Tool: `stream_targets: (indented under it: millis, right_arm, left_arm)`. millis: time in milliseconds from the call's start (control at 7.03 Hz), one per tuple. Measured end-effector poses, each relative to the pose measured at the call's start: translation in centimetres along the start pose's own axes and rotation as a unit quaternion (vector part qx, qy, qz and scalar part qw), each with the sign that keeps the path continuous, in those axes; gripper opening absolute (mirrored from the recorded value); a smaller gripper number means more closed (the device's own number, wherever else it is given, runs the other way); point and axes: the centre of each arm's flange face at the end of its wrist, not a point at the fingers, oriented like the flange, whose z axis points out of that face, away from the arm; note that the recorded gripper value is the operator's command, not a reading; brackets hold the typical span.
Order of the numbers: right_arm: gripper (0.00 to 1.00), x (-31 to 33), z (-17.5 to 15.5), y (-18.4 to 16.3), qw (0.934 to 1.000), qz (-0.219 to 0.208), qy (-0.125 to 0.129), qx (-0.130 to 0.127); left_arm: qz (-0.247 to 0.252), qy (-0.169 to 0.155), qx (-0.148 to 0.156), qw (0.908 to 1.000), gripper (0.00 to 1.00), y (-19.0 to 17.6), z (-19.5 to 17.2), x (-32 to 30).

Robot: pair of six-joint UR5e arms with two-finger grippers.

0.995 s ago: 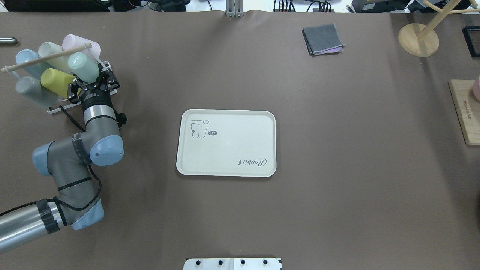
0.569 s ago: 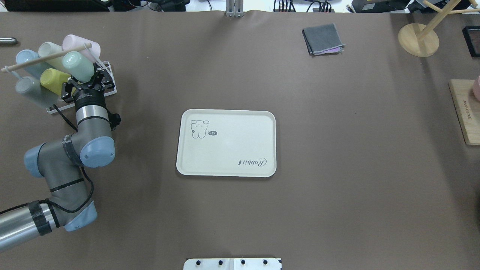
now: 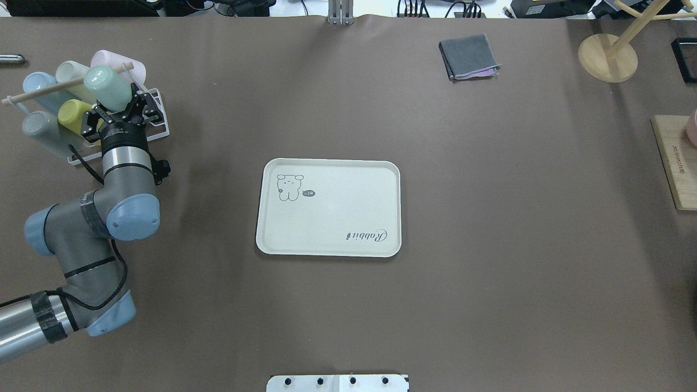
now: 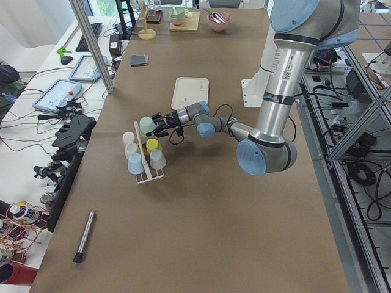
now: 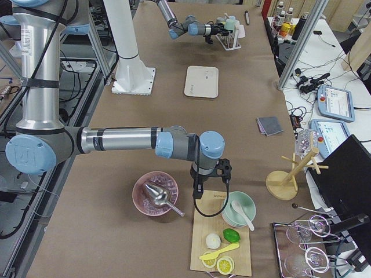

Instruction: Pick up and place green cup on tray

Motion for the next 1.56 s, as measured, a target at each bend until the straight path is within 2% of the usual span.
stream_targets:
  millis: [284, 569, 1137, 1280, 1564]
  right_arm:
    - [1.00, 0.2, 0.5, 0.5, 0.9999, 0.005, -0.014, -0.004]
    - [1.00, -0.2, 0.0, -0.1, 0.9998, 0.001, -0.018, 0.001]
    - [1.00, -0.3, -0.1, -0.2, 0.9998, -0.001, -0.018, 0.002]
    - [1.00, -0.3, -0.1, -0.2, 0.9998, -0.001, -0.018, 0.002]
    - [1.00, -0.4, -0.1, -0.2, 0.9998, -0.001, -0.018, 0.003]
  left_arm:
    - [0.005, -0.006, -0.001, 1.0000, 0.63, 1.9, -0.8, 0.5]
    - [-0.002, -0.014, -0.005, 0.9999, 0.63, 4.8, -1.3, -0.2]
    - [-0.030, -0.035, 0.020, 0.9988, 0.62, 9.1, -1.7, -2.3]
    - [-0.042, -0.042, 0.028, 0.9979, 0.50, 10.0, -1.9, -3.1]
    - [-0.101, -0.066, 0.040, 0.9919, 0.48, 11.8, -3.0, -4.7]
